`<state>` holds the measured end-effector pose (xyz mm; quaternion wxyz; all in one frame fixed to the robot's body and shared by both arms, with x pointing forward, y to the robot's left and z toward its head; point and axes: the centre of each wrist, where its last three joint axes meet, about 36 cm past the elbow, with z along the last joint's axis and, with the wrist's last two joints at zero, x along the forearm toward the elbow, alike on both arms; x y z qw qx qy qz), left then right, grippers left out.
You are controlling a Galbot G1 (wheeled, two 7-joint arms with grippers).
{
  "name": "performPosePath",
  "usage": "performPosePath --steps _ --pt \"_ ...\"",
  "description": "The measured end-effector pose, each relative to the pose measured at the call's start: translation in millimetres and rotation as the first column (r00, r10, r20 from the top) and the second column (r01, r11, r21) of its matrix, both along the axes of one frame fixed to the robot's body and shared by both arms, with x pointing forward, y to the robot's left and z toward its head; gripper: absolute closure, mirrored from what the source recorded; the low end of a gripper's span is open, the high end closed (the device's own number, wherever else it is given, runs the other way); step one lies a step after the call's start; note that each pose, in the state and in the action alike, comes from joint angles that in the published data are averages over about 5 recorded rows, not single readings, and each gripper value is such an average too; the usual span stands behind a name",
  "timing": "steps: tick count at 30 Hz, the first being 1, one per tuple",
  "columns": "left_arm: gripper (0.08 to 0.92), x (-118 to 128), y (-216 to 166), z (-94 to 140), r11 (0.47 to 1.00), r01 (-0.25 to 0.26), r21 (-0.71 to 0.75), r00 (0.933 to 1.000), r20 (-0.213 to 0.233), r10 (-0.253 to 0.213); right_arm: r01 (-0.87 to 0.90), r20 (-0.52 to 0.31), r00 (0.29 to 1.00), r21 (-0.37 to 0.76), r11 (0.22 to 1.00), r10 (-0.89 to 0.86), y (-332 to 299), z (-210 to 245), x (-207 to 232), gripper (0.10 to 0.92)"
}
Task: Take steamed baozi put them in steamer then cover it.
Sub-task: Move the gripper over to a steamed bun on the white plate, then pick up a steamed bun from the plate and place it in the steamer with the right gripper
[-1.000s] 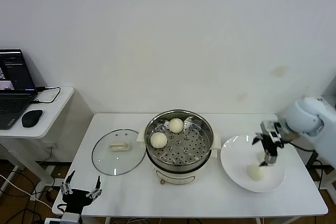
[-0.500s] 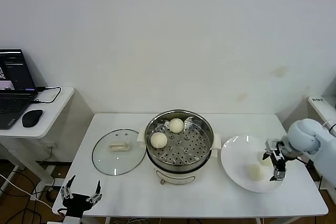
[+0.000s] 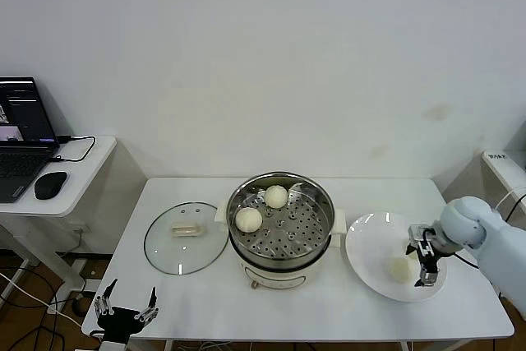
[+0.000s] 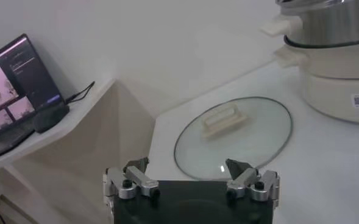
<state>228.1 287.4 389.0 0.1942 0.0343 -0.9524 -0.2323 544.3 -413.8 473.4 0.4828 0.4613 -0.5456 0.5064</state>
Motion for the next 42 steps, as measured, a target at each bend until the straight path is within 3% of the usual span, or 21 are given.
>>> performPosePath --steps 18,28,42 --pt "0.177 1.9 1.6 -8.4 1.000 -0.006 -0.002 0.9999 -0.015 0.006 0.016 0.001 1.000 0.015 1.000 -0.016 7.1 -22.7 10.8 0.201" --pt "0.177 5.8 3.2 -12.9 1.000 -0.007 -0.002 0.9998 -0.019 0.007 0.043 -0.004 0.999 0.027 0.999 -0.043 1.1 -21.9 14.9 0.393" --pt "0.177 14.7 4.2 -10.2 1.000 -0.006 -0.001 1.0000 0.007 0.006 0.046 0.016 0.999 0.073 0.996 -0.048 3.3 29.2 31.4 0.428"
